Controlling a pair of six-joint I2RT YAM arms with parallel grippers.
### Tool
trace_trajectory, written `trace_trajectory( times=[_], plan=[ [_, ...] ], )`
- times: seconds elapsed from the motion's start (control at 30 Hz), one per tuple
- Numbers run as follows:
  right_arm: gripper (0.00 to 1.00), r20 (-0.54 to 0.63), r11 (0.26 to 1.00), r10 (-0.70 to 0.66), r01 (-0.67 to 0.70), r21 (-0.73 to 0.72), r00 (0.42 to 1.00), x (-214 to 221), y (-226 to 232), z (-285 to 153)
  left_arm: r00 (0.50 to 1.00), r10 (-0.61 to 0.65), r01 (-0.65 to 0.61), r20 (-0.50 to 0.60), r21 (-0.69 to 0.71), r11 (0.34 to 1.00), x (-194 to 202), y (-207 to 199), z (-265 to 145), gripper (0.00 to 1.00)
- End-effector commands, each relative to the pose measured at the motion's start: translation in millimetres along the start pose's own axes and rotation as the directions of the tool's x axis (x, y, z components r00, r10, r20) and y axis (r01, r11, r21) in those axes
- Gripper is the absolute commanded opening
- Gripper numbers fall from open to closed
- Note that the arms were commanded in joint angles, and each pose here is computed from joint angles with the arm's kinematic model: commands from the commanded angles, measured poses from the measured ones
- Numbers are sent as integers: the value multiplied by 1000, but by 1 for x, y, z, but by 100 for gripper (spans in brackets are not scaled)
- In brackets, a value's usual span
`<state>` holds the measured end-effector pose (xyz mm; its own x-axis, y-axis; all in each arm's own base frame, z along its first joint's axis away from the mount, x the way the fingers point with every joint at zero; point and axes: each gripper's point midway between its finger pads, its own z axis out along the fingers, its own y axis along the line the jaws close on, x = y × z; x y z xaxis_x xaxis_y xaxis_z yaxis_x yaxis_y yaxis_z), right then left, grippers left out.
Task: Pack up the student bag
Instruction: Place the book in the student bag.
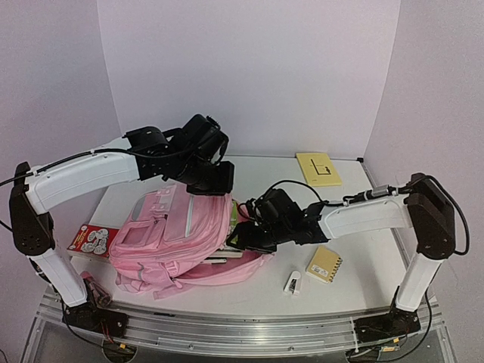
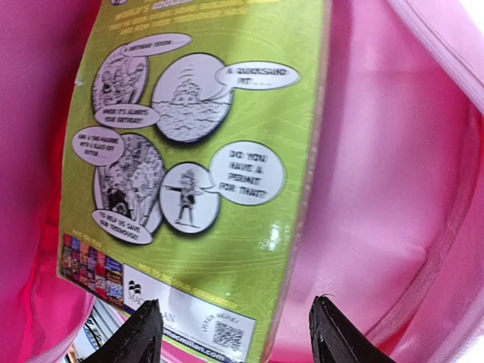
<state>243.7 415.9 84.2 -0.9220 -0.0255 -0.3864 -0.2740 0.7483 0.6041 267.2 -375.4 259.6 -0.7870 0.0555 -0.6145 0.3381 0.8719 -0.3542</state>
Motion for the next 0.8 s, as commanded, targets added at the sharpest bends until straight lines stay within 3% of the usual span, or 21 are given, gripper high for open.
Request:
trace_trajectory(
  times=[0.0, 0.3, 0.57, 0.77],
  plan=[
    [63, -81, 995, -85, 80, -67, 993, 2, 26, 10, 985, -22, 6, 169, 92, 996, -46, -20, -27, 0],
    [60, -151, 974, -166, 137, -182, 975, 3, 54, 34, 989, -14, -2, 148, 104, 995, -41, -22, -22, 0],
    [46, -206, 951, -250, 199, -238, 946, 15, 59, 52, 990, -7, -11, 138, 125, 992, -38, -26, -18, 0],
    [46, -217, 895, -377, 294, -337, 900, 25, 74, 54, 990, 14, -34, 139, 143, 989, -41, -33, -15, 0]
  ],
)
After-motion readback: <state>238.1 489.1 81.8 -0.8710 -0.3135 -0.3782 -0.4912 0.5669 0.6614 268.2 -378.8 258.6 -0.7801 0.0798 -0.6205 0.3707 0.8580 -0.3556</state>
